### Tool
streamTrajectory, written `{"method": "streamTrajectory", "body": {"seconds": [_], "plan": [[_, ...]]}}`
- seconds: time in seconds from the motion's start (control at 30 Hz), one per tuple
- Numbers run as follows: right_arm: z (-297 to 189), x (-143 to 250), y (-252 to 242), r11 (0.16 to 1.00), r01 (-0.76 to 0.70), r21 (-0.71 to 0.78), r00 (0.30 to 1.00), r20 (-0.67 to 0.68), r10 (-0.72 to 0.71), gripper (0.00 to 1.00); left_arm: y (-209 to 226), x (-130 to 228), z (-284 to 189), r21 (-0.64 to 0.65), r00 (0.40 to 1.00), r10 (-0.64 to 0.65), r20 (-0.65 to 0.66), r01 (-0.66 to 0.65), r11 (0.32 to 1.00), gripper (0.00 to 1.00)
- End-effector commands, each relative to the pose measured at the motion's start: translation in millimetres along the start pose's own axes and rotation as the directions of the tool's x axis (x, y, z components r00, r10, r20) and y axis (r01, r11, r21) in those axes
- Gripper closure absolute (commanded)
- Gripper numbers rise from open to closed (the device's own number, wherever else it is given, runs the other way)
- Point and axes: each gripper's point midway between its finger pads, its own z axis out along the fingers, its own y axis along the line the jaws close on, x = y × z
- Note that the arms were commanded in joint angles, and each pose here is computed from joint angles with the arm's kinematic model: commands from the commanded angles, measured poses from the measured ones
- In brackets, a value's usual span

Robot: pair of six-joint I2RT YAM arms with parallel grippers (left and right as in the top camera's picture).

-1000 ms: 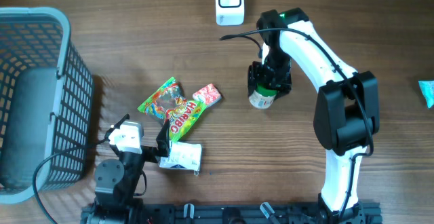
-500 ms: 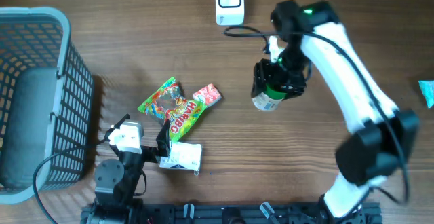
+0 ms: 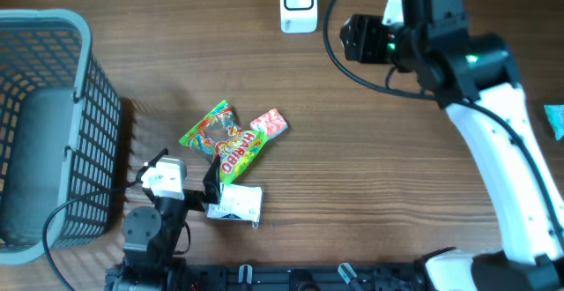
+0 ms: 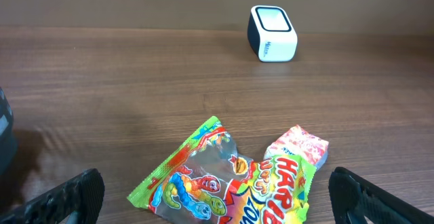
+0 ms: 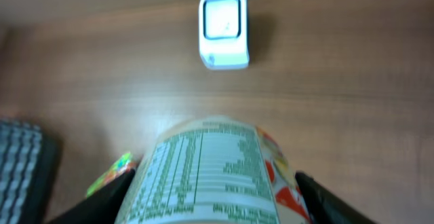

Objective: Scan the item barcode
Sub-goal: 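Lift the jar with the right gripper and hold it at the scanner, then move the jar right with the right gripper and set it down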

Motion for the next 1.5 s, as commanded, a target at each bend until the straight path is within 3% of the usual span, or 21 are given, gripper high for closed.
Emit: {"method": "streamTrajectory", "body": {"seconds": [0.0, 0.17, 0.23, 0.37, 0.53, 0.63, 0.93, 1.2, 1.33, 1.47], "plan": [[55.7, -15.7, -12.7, 0.997, 0.007, 0.073, 0.998, 0.054, -0.011, 0.40, -2.0, 2.2, 0.8, 0.012, 1.000, -0.009, -0.001, 0.009, 1.000, 0.00], [148.3, -37.0, -14.7, 0.995, 0.065, 0.070, 0.985, 0.154, -0.075, 0.42, -2.0, 2.2, 0.8, 0.012, 1.000, -0.009, -0.001, 0.009, 1.000, 0.00], [183.1, -51.4, -6.9, 0.996, 0.082, 0.040, 0.964, 0.250, -0.090, 0.36, -2.0, 2.2, 0.8, 0.012, 1.000, -0.009, -0.001, 0.009, 1.000, 0.00], [221.6, -59.7, 9.3, 0.986, 0.167, 0.020, 0.919, 0.360, -0.162, 0.34, -2.0, 2.2, 0.8, 0.012, 1.000, -0.009, -0.001, 0.009, 1.000, 0.00], [256.5, -68.4, 16.0, 0.985, 0.175, -0.010, 0.853, 0.502, -0.146, 0.34, -2.0, 2.2, 0.8, 0.012, 1.000, -0.009, -0.001, 0.009, 1.000, 0.00], [266.6, -70.3, 21.4, 0.983, 0.184, -0.028, 0.814, 0.564, -0.136, 0.29, -2.0, 2.2, 0.8, 0.012, 1.000, -0.009, -0.001, 0.009, 1.000, 0.00], [265.8, -80.7, 27.1, 0.986, 0.155, -0.065, 0.760, 0.645, -0.077, 0.28, -2.0, 2.2, 0.8, 0.012, 1.000, -0.009, -0.001, 0.009, 1.000, 0.00], [274.3, -88.1, 34.1, 0.982, 0.161, -0.099, 0.755, 0.653, -0.058, 0.28, -2.0, 2.2, 0.8, 0.012, 1.000, -0.009, -0.001, 0.009, 1.000, 0.00], [287.9, -74.2, 27.1, 0.987, 0.133, -0.094, 0.806, 0.590, -0.052, 0.28, -2.0, 2.2, 0.8, 0.012, 1.000, -0.009, -0.001, 0.009, 1.000, 0.00], [279.9, -79.9, 24.4, 0.989, 0.124, -0.086, 0.812, 0.582, -0.052, 0.29, -2.0, 2.2, 0.8, 0.012, 1.000, -0.009, -0.001, 0.009, 1.000, 0.00]]}}
